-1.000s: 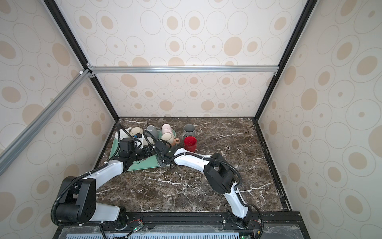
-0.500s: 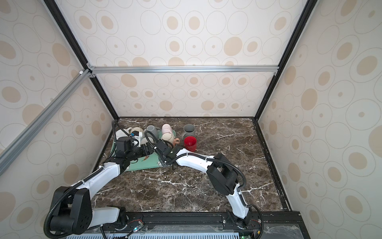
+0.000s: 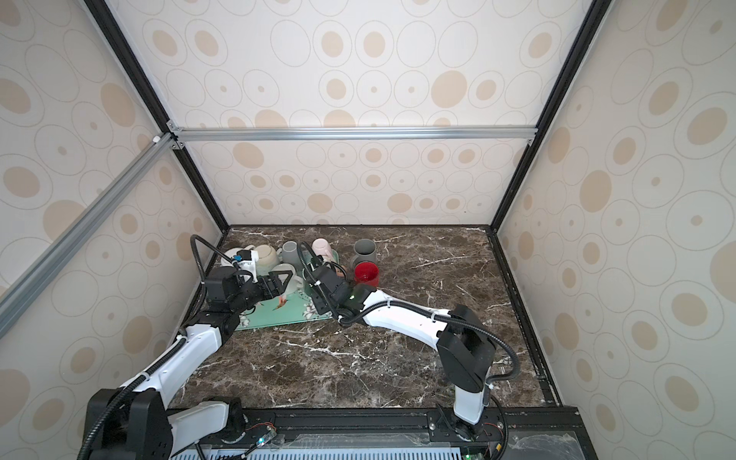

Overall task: Turn the mug right side up
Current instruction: 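Lift the black mug with the right gripper and tilt it toward the left gripper, then close the left gripper on the black mug's body while the right gripper holds it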

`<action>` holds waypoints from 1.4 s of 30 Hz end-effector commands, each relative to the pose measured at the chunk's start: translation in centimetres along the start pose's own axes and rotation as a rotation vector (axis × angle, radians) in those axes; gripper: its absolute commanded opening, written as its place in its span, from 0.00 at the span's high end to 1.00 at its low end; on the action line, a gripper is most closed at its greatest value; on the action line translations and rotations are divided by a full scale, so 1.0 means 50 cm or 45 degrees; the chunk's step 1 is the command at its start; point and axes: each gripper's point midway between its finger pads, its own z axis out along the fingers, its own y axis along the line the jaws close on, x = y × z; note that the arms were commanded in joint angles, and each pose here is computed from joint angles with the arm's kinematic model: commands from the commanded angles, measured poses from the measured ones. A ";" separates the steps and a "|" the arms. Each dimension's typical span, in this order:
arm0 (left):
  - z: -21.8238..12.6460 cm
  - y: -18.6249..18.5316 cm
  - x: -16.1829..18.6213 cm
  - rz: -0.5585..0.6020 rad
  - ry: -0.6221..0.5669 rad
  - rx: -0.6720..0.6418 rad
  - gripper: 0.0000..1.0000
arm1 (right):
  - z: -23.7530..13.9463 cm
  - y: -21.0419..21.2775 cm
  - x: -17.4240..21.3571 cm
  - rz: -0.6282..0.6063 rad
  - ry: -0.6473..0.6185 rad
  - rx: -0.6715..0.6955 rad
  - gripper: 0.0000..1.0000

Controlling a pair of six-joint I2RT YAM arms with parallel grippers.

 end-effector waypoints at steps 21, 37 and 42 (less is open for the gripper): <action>0.025 -0.282 -0.021 -0.068 -0.118 0.669 0.26 | -0.227 -0.272 -0.129 0.807 -0.406 -0.292 1.00; 0.101 -0.426 0.048 -0.271 0.018 0.986 0.30 | -0.306 -0.267 -0.108 0.783 -0.351 -0.420 1.00; 0.096 -0.451 0.053 -0.246 0.027 1.026 0.30 | -0.300 -0.274 -0.087 0.813 -0.322 -0.422 1.00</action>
